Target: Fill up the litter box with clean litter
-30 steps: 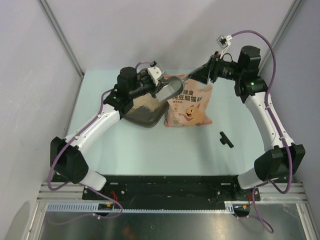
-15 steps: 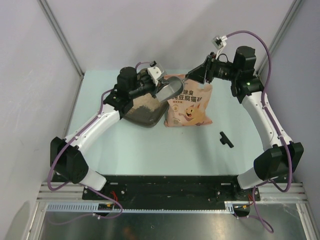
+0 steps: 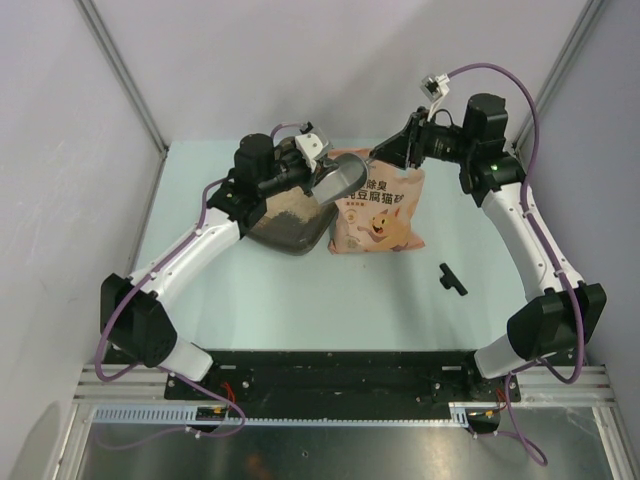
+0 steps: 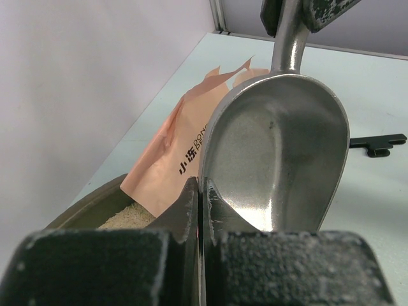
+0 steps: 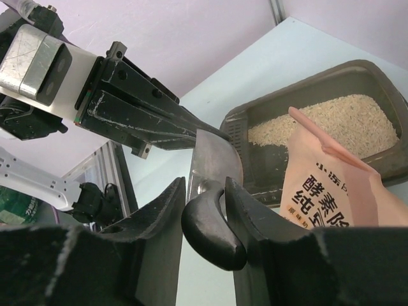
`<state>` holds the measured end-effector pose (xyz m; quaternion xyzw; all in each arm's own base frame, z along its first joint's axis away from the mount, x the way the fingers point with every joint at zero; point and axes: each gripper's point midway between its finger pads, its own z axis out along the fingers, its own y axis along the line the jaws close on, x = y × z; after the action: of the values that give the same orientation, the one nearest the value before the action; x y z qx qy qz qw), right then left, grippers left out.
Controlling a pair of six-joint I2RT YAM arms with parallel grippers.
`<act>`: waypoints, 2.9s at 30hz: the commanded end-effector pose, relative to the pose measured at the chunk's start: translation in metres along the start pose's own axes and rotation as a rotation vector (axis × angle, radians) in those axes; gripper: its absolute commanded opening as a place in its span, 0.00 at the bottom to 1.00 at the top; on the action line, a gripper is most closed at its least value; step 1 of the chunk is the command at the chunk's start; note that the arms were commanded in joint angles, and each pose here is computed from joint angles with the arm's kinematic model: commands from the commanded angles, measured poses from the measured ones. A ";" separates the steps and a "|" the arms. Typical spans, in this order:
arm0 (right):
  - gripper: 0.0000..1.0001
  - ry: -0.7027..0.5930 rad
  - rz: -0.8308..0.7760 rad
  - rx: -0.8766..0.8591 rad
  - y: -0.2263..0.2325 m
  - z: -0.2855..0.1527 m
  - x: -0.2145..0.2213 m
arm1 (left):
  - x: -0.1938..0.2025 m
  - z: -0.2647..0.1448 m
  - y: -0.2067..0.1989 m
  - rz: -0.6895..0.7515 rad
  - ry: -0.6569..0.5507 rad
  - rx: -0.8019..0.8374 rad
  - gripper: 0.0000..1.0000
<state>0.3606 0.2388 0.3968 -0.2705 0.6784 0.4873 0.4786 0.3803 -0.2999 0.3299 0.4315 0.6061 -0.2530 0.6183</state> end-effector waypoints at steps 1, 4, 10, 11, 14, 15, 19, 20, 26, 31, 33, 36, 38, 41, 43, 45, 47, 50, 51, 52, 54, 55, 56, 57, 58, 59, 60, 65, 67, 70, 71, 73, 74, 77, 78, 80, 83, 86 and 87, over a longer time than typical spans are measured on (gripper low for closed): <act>0.34 -0.010 -0.032 0.002 0.001 0.002 -0.005 | -0.037 -0.003 0.005 0.025 -0.089 0.002 0.00; 0.31 -0.006 -0.028 0.000 0.000 0.003 -0.003 | -0.036 -0.003 0.005 0.027 -0.089 0.001 0.00; 0.32 0.002 -0.025 -0.001 -0.001 0.004 0.000 | -0.036 -0.003 0.005 0.028 -0.088 0.004 0.00; 0.34 0.004 -0.025 -0.005 0.001 0.005 0.000 | -0.037 -0.003 0.005 0.028 -0.090 0.004 0.00; 0.34 0.006 -0.024 -0.002 0.001 0.005 0.001 | -0.035 -0.002 0.004 0.026 -0.087 0.008 0.00; 0.34 0.006 -0.025 0.001 -0.001 0.005 0.001 | -0.036 -0.003 0.004 0.023 -0.088 0.008 0.00; 0.35 0.009 -0.021 0.000 -0.001 0.007 0.002 | -0.034 -0.002 0.004 0.023 -0.086 0.010 0.00; 0.35 0.008 -0.019 0.001 -0.002 0.007 0.003 | -0.035 -0.002 0.004 0.023 -0.088 0.008 0.00; 0.17 0.002 -0.025 -0.010 -0.002 0.007 0.000 | -0.032 0.000 0.004 0.023 -0.082 0.011 0.00; 0.00 -0.066 0.019 0.072 -0.020 -0.009 -0.026 | -0.035 0.001 0.011 0.022 -0.082 -0.014 0.53; 0.00 -0.130 0.020 0.142 -0.040 -0.036 -0.053 | -0.035 0.001 0.016 0.021 -0.081 -0.030 0.67; 0.00 -0.219 0.037 0.247 -0.071 -0.083 -0.086 | -0.032 0.005 0.020 0.026 -0.080 0.002 0.81; 0.00 -0.272 0.029 0.318 -0.089 -0.116 -0.104 | -0.025 0.014 0.026 0.026 -0.059 0.025 0.85; 0.00 -0.282 0.017 0.369 -0.103 -0.143 -0.107 | -0.015 0.029 0.035 0.042 -0.026 0.067 0.87; 0.00 -0.246 0.031 0.412 -0.113 -0.158 -0.098 | -0.020 0.036 0.042 0.058 -0.037 0.084 0.88; 0.00 -0.221 -0.003 0.517 -0.128 -0.167 -0.095 | -0.002 0.049 0.043 0.048 0.000 0.110 0.88; 0.00 -0.193 -0.030 0.550 -0.126 -0.170 -0.088 | 0.010 0.059 0.044 0.042 0.023 0.141 0.88; 0.00 -0.153 -0.130 0.556 -0.118 -0.165 -0.084 | 0.022 0.066 0.038 0.026 0.045 0.192 0.88; 0.00 -0.137 -0.158 0.553 -0.116 -0.163 -0.084 | 0.023 0.067 0.037 0.022 0.046 0.202 0.88; 0.00 -0.109 -0.140 0.540 -0.112 -0.155 -0.076 | 0.025 0.068 0.033 0.012 0.052 0.219 0.88; 0.00 -0.080 -0.133 0.527 -0.108 -0.148 -0.070 | 0.033 0.071 0.030 0.007 0.066 0.231 0.86; 0.00 -0.042 -0.178 0.526 -0.108 -0.146 -0.064 | 0.036 0.072 0.027 0.003 0.075 0.244 0.76; 0.00 -0.012 -0.206 0.504 -0.102 -0.135 -0.058 | 0.038 0.073 0.021 -0.002 0.073 0.273 0.70; 0.00 0.011 -0.230 0.515 -0.101 -0.132 -0.056 | 0.038 0.072 0.018 -0.008 0.072 0.289 0.65; 0.00 0.053 -0.263 0.504 -0.099 -0.130 -0.051 | 0.038 0.072 0.014 -0.016 0.075 0.308 0.55; 0.00 0.072 -0.282 0.480 -0.092 -0.122 -0.050 | 0.034 0.069 0.006 -0.021 0.061 0.347 0.48; 0.00 0.091 -0.290 0.486 -0.093 -0.121 -0.048 | 0.030 0.067 0.003 -0.031 0.056 0.362 0.41; 0.00 0.188 -0.361 0.462 -0.084 -0.116 -0.042 | 0.015 0.049 -0.021 -0.090 0.039 0.428 0.00; 0.00 0.212 -0.369 0.459 -0.081 -0.118 -0.039 | 0.016 0.043 -0.033 -0.108 0.044 0.450 0.00; 0.00 0.259 -0.386 0.450 -0.076 -0.121 -0.033 | 0.000 0.026 -0.046 -0.094 0.030 0.452 0.00; 0.00 0.267 -0.392 0.447 -0.074 -0.122 -0.034 | -0.002 0.023 -0.049 -0.090 0.027 0.455 0.00; 0.00 0.305 -0.391 0.434 -0.070 -0.124 -0.025 | -0.006 0.014 -0.057 -0.075 0.023 0.454 0.00; 0.00 0.315 -0.393 0.428 -0.069 -0.125 -0.022 | -0.008 0.011 -0.059 -0.065 0.020 0.450 0.00; 0.00 0.332 -0.409 0.386 -0.055 -0.126 -0.019 | -0.011 0.002 -0.066 -0.071 0.025 0.440 0.00; 0.00 0.326 -0.419 0.373 -0.048 -0.127 -0.021 | -0.007 0.000 -0.068 -0.080 0.033 0.439 0.00; 0.00 0.340 -0.419 0.346 -0.037 -0.129 -0.016 | -0.009 -0.005 -0.071 -0.084 0.035 0.429 0.00; 0.00 0.374 -0.434 0.304 -0.018 -0.124 -0.002 | -0.006 -0.009 -0.074 -0.100 0.042 0.420 0.00; 0.00 0.410 -0.448 0.294 -0.010 -0.123 0.013 | -0.005 -0.011 -0.075 -0.112 0.045 0.413 0.00; 0.00 0.410 -0.456 0.295 -0.012 -0.121 0.014 | -0.006 -0.012 -0.075 -0.110 0.042 0.412 0.00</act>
<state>0.3448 0.1148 0.3757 -0.4002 0.7705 0.2104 0.4493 0.3243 -0.3335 0.2720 0.5156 0.6195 -0.3947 0.4411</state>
